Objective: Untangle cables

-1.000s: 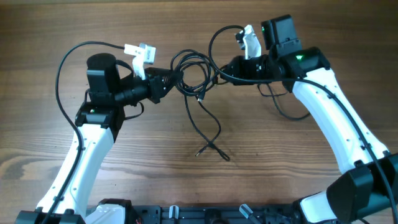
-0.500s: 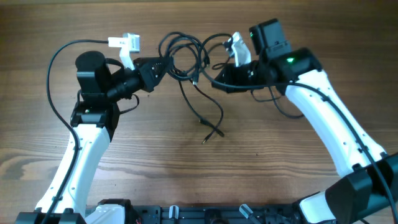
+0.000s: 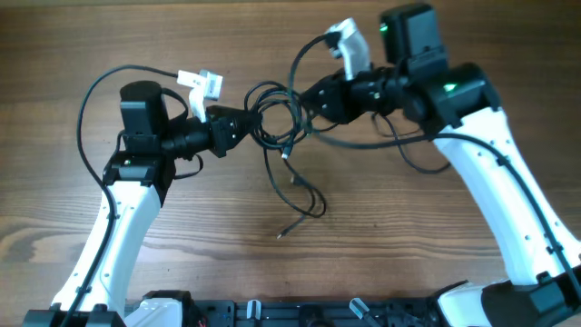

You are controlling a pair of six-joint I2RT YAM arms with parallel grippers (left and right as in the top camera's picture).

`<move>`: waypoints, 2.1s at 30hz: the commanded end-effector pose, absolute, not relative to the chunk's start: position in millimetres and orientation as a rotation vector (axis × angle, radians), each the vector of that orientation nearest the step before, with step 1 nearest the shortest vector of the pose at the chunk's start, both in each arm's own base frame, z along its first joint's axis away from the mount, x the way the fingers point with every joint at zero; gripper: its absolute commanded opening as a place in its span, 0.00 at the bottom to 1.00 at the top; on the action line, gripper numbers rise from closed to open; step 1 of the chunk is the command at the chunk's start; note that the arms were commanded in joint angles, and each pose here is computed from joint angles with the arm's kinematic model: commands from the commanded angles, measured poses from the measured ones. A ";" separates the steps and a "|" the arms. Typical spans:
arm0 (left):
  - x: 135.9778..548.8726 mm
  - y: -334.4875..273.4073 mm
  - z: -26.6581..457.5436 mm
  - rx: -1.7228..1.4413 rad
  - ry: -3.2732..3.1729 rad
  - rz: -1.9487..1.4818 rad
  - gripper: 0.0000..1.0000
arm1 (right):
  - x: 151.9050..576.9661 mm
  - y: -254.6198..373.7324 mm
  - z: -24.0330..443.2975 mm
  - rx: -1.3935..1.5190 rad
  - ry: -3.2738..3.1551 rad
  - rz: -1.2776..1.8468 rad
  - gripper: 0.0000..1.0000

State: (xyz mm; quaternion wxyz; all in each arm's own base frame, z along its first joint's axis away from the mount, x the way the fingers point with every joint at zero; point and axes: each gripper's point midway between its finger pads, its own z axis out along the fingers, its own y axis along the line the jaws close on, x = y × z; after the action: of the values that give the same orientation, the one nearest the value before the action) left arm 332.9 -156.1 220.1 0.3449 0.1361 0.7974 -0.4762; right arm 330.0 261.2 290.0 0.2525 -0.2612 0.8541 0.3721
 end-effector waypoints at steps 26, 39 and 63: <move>334.4 -145.6 206.7 0.040 2.226 -1.276 0.04 | 336.0 255.0 223.5 -0.314 2.652 0.569 0.31; 335.1 -144.9 205.9 0.019 2.233 -1.276 0.04 | 336.9 275.5 212.2 -0.390 2.657 0.675 0.31; 333.4 -137.1 189.9 -0.061 2.306 -1.211 0.04 | 348.1 290.4 290.1 -0.372 2.410 0.804 0.04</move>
State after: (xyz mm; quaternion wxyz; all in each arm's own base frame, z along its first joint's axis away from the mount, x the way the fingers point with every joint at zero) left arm 336.4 -136.6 188.8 0.2688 -0.0207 0.8499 -0.4527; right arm 341.3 303.4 207.0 0.1988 -0.1575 0.9353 0.2467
